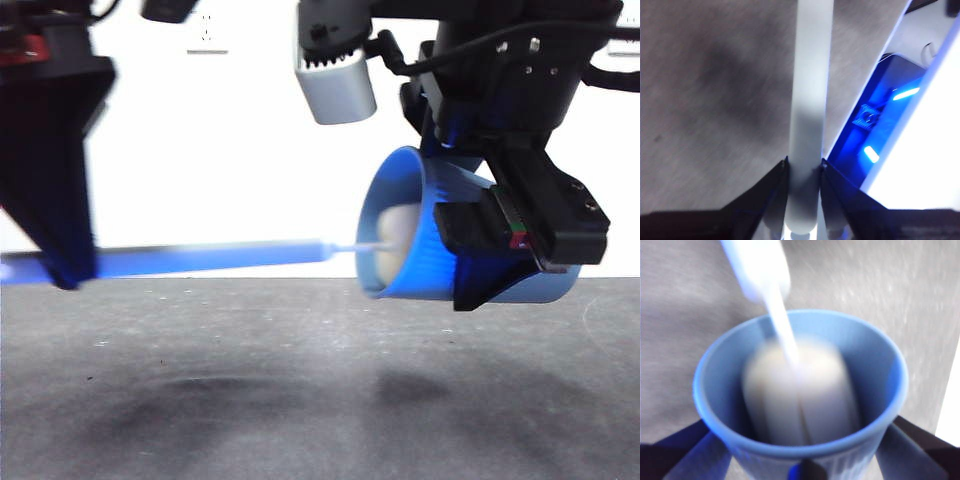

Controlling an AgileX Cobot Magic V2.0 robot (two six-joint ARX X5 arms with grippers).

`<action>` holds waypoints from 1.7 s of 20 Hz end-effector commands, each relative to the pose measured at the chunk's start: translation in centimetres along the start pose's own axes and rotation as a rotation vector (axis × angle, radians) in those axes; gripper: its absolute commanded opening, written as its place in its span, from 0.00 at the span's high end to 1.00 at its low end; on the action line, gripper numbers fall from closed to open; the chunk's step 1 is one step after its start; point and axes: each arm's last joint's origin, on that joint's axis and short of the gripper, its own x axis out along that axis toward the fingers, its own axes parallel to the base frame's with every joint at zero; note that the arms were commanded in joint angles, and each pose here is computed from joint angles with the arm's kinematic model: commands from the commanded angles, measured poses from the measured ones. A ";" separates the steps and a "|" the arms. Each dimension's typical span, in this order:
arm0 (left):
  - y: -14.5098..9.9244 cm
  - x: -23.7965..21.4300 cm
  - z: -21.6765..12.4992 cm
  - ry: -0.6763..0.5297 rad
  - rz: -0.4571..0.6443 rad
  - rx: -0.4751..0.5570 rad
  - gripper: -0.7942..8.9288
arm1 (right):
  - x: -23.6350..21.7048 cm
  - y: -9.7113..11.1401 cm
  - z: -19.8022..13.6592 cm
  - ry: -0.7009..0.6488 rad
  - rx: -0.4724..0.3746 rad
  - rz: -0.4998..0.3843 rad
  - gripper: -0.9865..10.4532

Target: Pick up the cup brush,pick up the cup,insert the brush into the cup,clean the cup,put the cup brush back,put the cup back to the fixed position on the table

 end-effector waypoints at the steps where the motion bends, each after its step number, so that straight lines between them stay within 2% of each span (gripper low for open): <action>1: 0.7 -0.9 -0.8 0.007 0.073 -0.094 0.93 | 0.0 -0.7 -0.7 0.033 0.101 -0.031 0.93; 7: 1.9 -3.8 -2.9 -0.055 0.147 -0.179 0.93 | -1.4 -2.7 -2.7 -0.003 0.371 -0.089 0.93; 12: 2.5 -4.8 -3.4 -0.130 0.163 -0.335 0.93 | -3.7 -4.2 -4.6 -0.083 0.650 -0.146 0.93; 16: 3.6 -5.0 -2.0 -0.297 0.165 -0.522 0.93 | -6.5 -5.0 -6.5 -0.219 0.938 -0.179 0.93; 17: 4.1 -4.9 -1.5 -0.337 0.157 -0.567 0.93 | -7.3 -5.2 -6.9 -0.275 1.005 -0.165 0.93; 20: 6.3 -3.6 -0.7 -0.354 0.145 -0.688 0.93 | -9.5 -5.6 -8.4 -0.434 1.168 -0.130 0.93; 23: 8.5 -1.5 -0.1 -0.324 0.166 -0.781 0.93 | -11.3 -5.7 -9.8 -0.546 1.238 -0.128 0.93; 26: 10.5 0.6 0.9 -0.352 0.117 -0.858 0.93 | -12.3 -5.7 -10.7 -0.611 1.265 -0.131 0.93; 34: 12.1 8.5 2.3 -0.205 0.082 -0.898 0.93 | -12.4 -5.7 -10.8 -0.626 1.260 -0.111 0.93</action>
